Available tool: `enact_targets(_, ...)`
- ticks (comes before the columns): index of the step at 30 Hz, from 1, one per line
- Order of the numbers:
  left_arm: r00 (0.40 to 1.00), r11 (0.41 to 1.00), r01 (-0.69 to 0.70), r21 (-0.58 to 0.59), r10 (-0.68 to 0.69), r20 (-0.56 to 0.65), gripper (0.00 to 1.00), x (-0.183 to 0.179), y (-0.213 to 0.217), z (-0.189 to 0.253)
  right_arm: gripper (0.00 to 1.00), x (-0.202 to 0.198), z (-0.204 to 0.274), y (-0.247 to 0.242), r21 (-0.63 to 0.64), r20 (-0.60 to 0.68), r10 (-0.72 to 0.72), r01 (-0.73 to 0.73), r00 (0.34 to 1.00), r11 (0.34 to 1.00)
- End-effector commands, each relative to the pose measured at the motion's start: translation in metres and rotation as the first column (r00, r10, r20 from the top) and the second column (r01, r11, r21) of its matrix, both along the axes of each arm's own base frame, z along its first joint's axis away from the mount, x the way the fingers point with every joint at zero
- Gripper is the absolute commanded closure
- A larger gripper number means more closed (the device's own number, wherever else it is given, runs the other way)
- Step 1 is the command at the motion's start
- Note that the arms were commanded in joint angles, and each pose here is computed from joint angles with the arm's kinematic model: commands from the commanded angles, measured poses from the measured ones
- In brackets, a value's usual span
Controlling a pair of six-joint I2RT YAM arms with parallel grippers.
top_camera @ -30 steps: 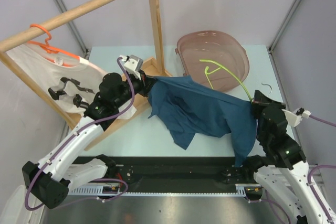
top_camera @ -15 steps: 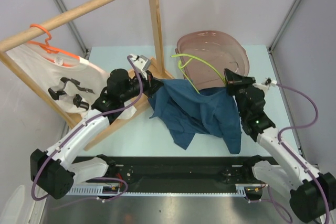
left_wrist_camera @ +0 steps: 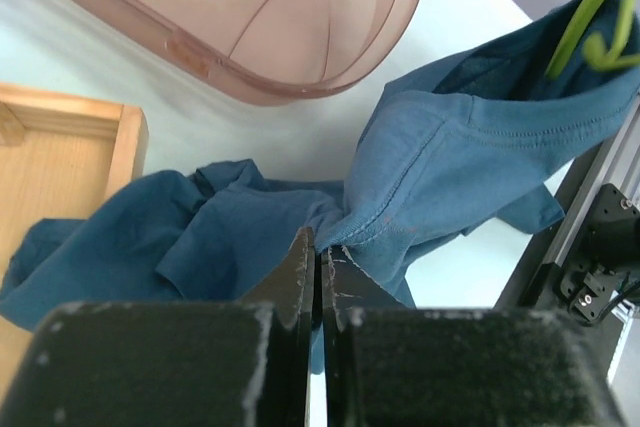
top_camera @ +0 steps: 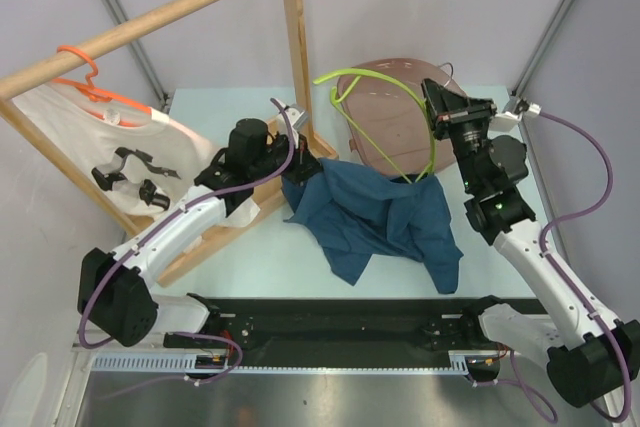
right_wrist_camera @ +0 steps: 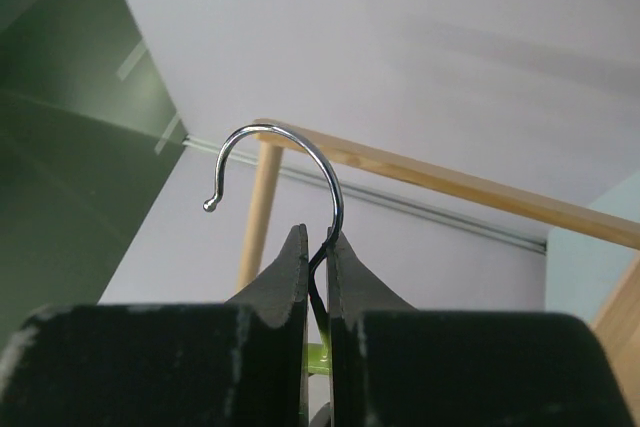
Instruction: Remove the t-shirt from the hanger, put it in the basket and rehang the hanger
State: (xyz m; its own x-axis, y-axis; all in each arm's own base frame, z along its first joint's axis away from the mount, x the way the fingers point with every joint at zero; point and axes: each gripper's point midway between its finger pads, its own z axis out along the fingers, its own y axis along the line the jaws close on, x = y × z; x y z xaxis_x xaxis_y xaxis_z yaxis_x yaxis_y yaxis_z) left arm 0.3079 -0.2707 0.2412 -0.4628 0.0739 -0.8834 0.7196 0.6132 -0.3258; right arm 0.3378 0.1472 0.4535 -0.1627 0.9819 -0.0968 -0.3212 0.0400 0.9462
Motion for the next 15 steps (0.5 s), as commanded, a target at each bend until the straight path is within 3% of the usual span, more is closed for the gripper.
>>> enact_targets(1,1.0,1.0,0.002,-0.025,-0.002,0.008,1.0,0.001,-0.005,0.02,1.0,-0.029,0.079,-0.001,0.042,0.224,0.067,-0.078,0.972,0.996)
enact_targets(6,1.0,1.0,-0.002,-0.012,0.002,-0.007,1.0,0.003,-0.005,0.016,1.0,-0.027,0.085,-0.006,0.042,0.249,0.091,-0.105,0.964,0.994)
enact_targets(12,0.999,0.999,-0.036,0.007,0.036,-0.005,0.99,0.007,0.0,0.015,1.0,-0.03,0.077,-0.007,-0.092,0.219,0.093,-0.075,0.971,0.993)
enact_targets(13,0.999,0.999,-0.041,0.013,0.041,-0.006,0.98,0.008,0.0,0.014,1.0,-0.027,0.072,-0.009,-0.162,0.206,0.066,-0.032,0.976,0.986)
enact_targets(15,0.999,0.999,-0.048,0.018,0.048,0.001,0.85,0.009,0.002,0.016,1.0,-0.025,0.061,-0.013,-0.256,0.126,0.021,0.012,0.992,0.967)
